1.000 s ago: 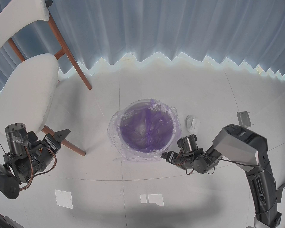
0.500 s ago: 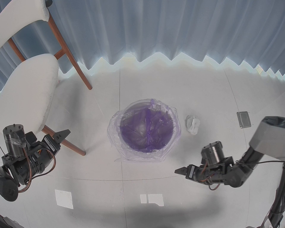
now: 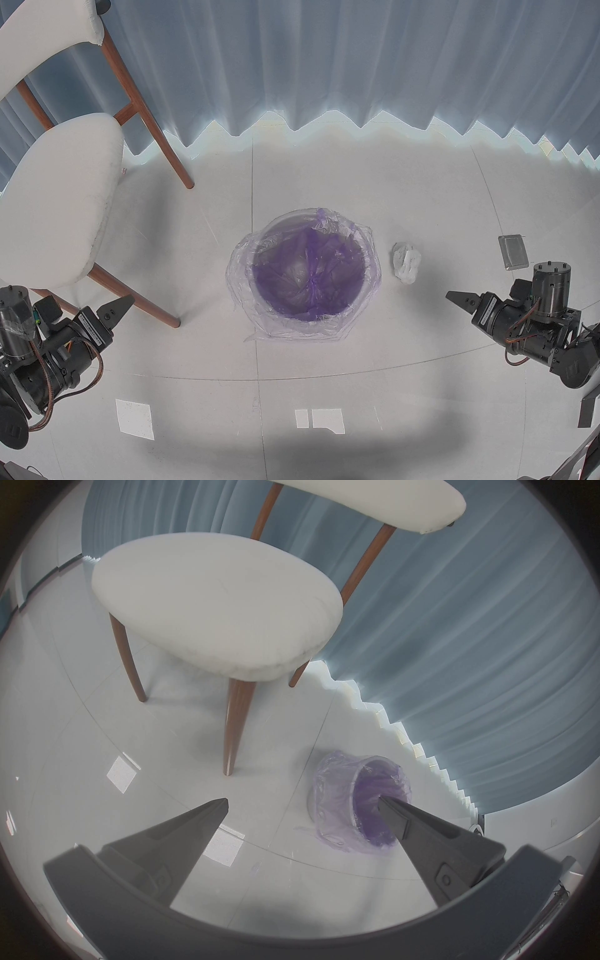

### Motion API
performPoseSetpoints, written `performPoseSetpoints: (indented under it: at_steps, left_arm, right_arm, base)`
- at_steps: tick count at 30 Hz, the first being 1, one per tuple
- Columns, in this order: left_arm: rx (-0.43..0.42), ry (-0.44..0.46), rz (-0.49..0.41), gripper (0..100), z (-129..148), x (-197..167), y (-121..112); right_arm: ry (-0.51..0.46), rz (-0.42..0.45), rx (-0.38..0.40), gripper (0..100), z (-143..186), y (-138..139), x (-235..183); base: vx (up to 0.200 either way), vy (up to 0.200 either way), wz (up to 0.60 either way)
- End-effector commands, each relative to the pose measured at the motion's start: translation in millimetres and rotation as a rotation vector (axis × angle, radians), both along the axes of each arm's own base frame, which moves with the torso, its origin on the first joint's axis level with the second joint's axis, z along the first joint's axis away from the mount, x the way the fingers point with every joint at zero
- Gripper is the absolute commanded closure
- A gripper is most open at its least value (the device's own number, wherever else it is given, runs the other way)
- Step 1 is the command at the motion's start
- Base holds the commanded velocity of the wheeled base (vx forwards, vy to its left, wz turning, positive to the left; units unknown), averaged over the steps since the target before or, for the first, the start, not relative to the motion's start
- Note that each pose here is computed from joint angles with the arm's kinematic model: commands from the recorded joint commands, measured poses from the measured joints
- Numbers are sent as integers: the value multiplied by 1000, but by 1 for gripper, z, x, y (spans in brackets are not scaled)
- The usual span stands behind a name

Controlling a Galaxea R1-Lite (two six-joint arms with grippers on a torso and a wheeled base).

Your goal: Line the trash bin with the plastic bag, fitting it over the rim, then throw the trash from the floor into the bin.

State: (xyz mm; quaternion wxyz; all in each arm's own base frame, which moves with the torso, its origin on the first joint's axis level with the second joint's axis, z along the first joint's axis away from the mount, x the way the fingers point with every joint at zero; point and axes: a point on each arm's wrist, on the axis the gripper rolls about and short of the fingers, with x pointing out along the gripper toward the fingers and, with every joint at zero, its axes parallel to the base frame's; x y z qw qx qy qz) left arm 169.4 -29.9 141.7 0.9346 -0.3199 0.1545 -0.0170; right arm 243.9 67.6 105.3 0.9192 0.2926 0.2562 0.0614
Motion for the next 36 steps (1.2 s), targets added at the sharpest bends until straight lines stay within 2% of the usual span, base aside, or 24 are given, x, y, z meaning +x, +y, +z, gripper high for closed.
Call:
performPoseSetpoints:
  at_steps: [1,3,10,14,16,19,26,33,36]
  left_arm:
    - [2,-46,11,0,6,-12,4]
    - [5,-44,7,0,4,-14,4]
    - [3,-67,-41,0,5,-28,8]
    - [-3,-79,-80,0,8,-26,9]
    - [5,-105,-123,0,12,-25,7]
    - [25,-109,-142,0,12,-24,5]
    - [26,-103,-195,0,11,-25,-3]
    - [25,-114,-201,0,17,-13,-7]
    - [24,-131,-197,0,23,-6,-8]
  right_arm:
    - [-33,-46,71,0,20,-3,4]
    - [19,-63,110,0,18,0,5]
    - [90,-8,118,0,3,19,2]
    - [94,25,113,0,0,30,7]
    - [90,75,108,0,0,45,9]
    - [107,100,101,0,-5,54,12]
    - [103,77,137,0,-10,70,39]
    - [112,150,14,0,-28,97,38]
    - [106,135,-6,0,-37,116,50]
  base:
    - [0,0,0]
    - [0,0,0]
    - [0,0,0]
    - [200,0,0]
    - [200,0,0]
    - [0,0,0]
    - [0,0,0]
    - [0,0,0]
    - [0,0,0]
